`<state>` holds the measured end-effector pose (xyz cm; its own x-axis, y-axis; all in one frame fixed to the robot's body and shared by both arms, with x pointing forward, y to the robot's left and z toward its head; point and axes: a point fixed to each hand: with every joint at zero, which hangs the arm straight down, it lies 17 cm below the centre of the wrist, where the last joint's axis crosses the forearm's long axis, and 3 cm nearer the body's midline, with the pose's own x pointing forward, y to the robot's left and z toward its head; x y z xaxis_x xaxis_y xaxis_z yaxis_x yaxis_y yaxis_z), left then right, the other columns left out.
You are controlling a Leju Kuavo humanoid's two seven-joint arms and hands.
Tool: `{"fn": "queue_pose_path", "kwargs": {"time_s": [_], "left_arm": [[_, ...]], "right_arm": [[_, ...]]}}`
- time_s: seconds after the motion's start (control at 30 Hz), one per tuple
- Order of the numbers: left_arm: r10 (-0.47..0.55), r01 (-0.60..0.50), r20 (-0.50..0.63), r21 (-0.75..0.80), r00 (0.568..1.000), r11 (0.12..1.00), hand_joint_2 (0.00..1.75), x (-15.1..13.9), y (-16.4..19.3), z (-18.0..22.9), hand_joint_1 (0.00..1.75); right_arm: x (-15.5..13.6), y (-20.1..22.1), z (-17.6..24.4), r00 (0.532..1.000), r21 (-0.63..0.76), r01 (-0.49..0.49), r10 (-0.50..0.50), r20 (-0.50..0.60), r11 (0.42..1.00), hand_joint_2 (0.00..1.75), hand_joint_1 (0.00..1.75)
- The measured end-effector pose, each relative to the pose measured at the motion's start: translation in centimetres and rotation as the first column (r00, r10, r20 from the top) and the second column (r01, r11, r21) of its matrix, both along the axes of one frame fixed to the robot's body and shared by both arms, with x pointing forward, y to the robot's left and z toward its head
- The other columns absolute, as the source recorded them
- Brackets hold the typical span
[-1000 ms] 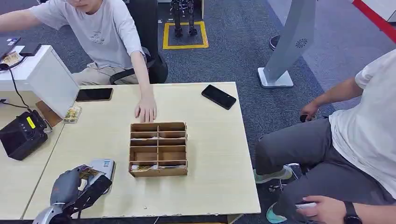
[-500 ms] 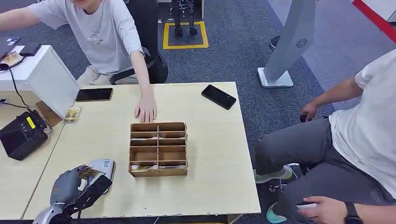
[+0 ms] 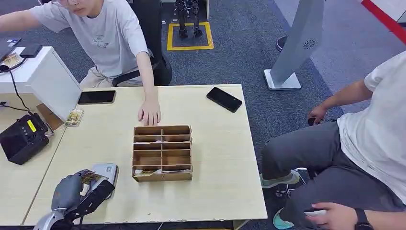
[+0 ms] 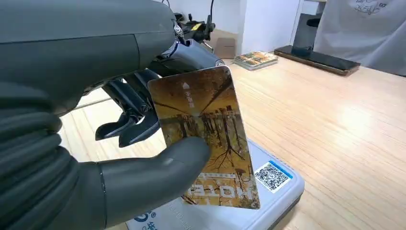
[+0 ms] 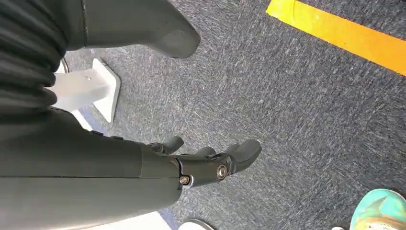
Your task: Pass the card to the sensor for recognition and then transmit it.
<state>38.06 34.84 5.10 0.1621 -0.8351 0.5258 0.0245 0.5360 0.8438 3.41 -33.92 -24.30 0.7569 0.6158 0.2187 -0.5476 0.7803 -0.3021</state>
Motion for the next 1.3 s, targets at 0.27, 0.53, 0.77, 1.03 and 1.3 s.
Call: {"fn": "queue_pose_path", "kwargs": {"time_s": [0.27,0.53,0.77,1.03,1.3], "left_arm": [[0.006,-0.002,-0.029,0.126,1.0,0.992,1.75,0.4,0.4,-0.5,1.75],[-0.021,0.032,-0.045,0.262,0.999,0.965,1.75,3.1,-0.5,-2.3,1.75],[-0.026,0.044,-0.07,0.267,0.997,0.963,1.75,3.3,-0.7,-3.2,1.75],[-0.029,0.049,-0.077,0.265,0.997,0.963,1.75,3.3,-1.0,-3.5,1.75],[-0.023,0.042,-0.077,0.255,0.997,0.966,1.75,3.5,-1.0,-3.5,1.75]], "right_arm": [[0.8,-0.6,0.1,0.999,-0.028,-0.022,0.023,0.031,0.999,1.75,0.0],[2.9,-1.1,-1.2,0.995,-0.054,-0.08,0.083,0.062,0.995,1.75,0.0],[2.7,-1.2,-1.8,0.993,-0.047,-0.101,0.103,0.05,0.994,1.75,0.0],[2.8,-0.9,-2.2,0.991,-0.037,-0.12,0.122,0.048,0.992,1.75,0.0],[2.4,-1.2,-2.5,0.992,-0.038,-0.124,0.125,0.033,0.992,1.75,0.0]]}}
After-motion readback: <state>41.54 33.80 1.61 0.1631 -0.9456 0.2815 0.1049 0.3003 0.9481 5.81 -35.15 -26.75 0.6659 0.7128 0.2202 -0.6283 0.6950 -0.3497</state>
